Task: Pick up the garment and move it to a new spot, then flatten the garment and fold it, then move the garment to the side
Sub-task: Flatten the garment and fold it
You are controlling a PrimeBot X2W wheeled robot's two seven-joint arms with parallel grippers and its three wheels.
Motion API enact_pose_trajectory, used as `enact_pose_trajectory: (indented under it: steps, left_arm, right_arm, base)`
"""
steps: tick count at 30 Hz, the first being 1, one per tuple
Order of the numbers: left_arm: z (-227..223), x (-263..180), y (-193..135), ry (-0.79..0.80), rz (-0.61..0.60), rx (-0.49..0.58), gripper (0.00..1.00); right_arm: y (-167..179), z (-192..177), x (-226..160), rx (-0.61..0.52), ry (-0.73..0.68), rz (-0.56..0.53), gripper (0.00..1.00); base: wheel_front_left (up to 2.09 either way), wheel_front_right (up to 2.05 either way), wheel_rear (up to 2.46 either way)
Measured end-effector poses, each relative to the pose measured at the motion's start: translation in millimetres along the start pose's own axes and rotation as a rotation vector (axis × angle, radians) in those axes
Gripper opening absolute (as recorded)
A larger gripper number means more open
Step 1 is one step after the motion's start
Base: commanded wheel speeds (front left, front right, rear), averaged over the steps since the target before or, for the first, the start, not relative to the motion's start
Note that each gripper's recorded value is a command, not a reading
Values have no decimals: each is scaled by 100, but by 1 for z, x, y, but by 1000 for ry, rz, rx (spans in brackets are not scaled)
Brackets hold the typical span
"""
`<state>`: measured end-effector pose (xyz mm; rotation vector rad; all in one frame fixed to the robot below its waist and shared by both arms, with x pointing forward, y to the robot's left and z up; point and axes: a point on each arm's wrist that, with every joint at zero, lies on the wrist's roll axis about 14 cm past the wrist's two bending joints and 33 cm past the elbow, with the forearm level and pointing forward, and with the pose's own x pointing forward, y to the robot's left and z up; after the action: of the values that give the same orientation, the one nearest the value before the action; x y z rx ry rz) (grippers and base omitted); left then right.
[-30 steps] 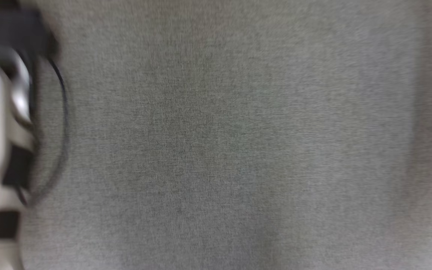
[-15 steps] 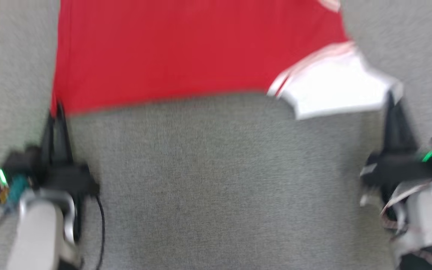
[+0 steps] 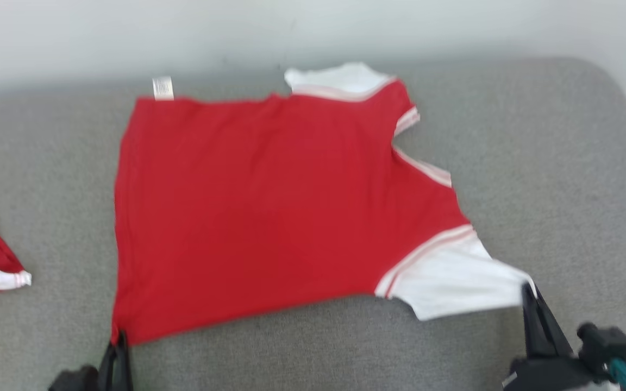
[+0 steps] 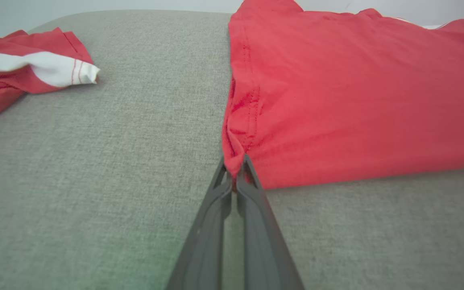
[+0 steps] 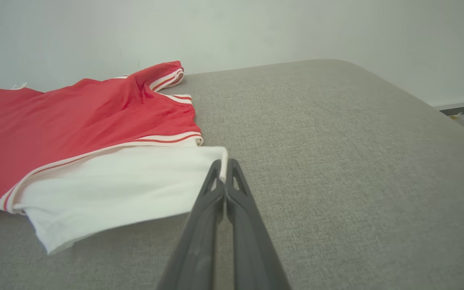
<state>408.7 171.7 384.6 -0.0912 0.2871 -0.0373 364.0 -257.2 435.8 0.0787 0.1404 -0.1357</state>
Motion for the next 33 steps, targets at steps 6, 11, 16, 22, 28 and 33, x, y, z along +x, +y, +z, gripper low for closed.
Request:
enact_pose_trajectory:
  steps: [6, 11, 16, 22, 28, 33]
  left_arm:
    - [-2, -39, 5, -4, 5, 0, 0]
    - [-6, -60, 10, -7, 19, -13, 0]
    - [-24, -84, 14, 33, 27, -18, 0]
    - [-34, -95, 12, 57, 21, -29, 0]
    - [-26, -90, 9, 30, 12, -40, 0]
    - [6, -72, 1, -59, -14, -46, 0]
  right_arm:
    - [-10, -12, -45, 13, 21, -36, 0]
    - [-9, -22, -68, 23, 37, -39, 0]
    - [-2, -37, -88, 35, 72, -24, 0]
    - [0, -50, -102, 39, 109, -18, 0]
    - [2, -42, -96, 34, 87, -11, 0]
    - [8, -12, -74, 35, -2, 8, 0]
  base:
    - [0, 0, 0]
    - [0, 0, 0]
    - [0, 0, 0]
    - [0, 0, 0]
    - [0, 0, 0]
    - [0, 0, 0]
